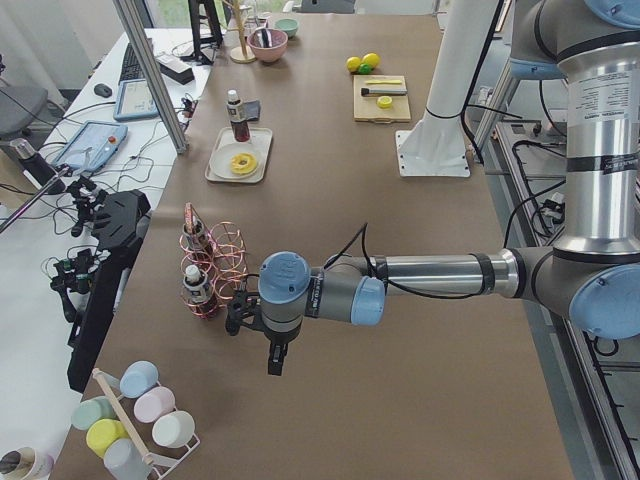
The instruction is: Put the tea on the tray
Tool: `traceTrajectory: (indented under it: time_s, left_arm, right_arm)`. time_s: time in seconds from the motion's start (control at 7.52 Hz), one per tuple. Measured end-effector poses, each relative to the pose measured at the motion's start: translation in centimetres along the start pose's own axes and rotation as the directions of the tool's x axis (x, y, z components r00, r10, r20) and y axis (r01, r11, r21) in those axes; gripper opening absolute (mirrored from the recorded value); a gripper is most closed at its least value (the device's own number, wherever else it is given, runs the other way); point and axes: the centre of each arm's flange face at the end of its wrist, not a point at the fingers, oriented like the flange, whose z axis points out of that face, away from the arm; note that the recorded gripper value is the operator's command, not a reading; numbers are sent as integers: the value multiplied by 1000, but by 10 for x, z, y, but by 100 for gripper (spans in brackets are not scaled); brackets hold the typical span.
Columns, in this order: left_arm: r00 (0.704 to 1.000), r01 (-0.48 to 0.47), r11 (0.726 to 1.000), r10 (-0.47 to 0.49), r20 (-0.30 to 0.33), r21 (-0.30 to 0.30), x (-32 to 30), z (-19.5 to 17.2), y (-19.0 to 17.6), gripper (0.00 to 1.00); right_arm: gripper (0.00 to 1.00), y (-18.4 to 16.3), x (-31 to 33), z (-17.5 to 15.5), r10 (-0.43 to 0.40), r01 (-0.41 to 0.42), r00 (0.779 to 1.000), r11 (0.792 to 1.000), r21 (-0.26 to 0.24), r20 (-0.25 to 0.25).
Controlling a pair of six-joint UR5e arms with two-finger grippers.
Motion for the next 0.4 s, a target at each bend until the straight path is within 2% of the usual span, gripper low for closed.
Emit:
traceTrajectory:
  time_s: [0.4]
  left_arm:
    - [1000, -1, 1000, 1, 29, 1, -2, -1, 0, 98]
  right_arm:
    - [100, 0, -2, -2, -3, 3, 1000, 1000, 4, -1]
